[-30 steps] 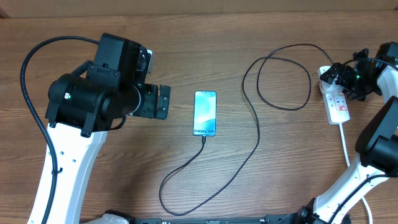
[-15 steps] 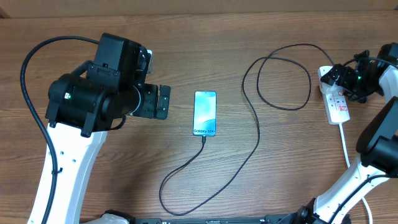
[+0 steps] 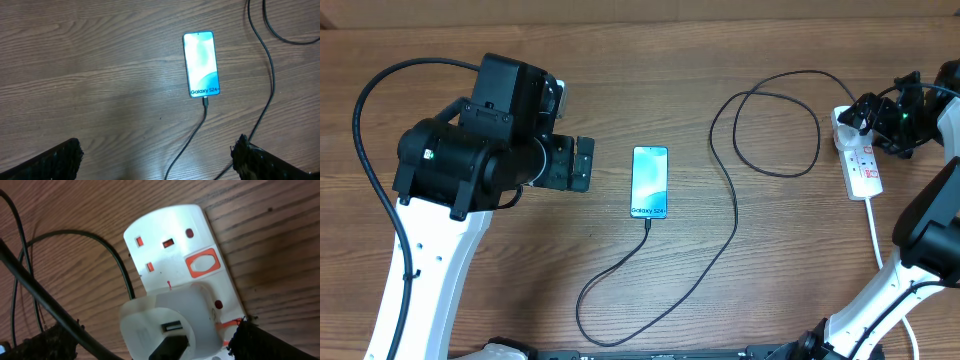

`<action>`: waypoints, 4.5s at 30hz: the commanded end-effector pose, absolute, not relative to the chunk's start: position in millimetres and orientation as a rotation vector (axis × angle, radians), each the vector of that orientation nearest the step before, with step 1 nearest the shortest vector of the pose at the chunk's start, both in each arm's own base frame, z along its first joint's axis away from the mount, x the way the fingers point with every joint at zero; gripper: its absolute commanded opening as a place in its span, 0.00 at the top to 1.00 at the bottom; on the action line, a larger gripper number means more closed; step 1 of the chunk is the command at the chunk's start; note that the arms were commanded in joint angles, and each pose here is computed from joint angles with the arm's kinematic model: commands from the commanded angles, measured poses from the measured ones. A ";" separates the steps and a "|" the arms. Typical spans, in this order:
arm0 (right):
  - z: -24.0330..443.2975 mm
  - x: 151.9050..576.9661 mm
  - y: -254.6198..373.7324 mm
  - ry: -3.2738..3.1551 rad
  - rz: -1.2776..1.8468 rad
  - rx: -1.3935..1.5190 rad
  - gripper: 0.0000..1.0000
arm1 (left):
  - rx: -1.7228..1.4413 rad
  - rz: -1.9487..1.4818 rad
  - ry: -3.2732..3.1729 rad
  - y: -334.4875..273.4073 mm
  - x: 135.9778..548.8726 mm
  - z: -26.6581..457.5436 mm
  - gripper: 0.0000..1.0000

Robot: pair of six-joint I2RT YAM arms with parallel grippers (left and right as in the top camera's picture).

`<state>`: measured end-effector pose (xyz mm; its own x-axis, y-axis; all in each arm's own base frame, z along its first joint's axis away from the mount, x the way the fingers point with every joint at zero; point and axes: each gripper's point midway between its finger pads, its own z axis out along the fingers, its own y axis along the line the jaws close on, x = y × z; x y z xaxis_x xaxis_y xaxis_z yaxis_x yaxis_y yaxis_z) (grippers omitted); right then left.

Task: Plug charger to phone and switch on socket
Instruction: 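Press down the orange switch beside the charger with the right gripper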

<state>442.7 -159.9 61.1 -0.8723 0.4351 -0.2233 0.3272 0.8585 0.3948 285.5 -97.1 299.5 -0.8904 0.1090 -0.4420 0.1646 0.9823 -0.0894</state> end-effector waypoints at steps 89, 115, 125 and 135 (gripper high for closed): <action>36.4 431.0 -148.2 2.774 0.515 0.581 0.00 | 0.224 -0.156 2.668 -98.0 287.6 301.4 0.01; 37.5 427.8 -128.4 2.768 0.652 0.574 0.00 | 0.224 -0.156 2.668 -97.9 287.5 301.5 0.01; 39.3 427.2 -123.8 2.763 0.690 0.564 0.00 | 0.224 -0.156 2.668 -98.0 287.6 301.4 0.01; 40.2 425.2 -120.4 2.766 0.717 0.569 0.00 | 0.224 -0.156 2.668 -98.0 287.6 301.4 0.01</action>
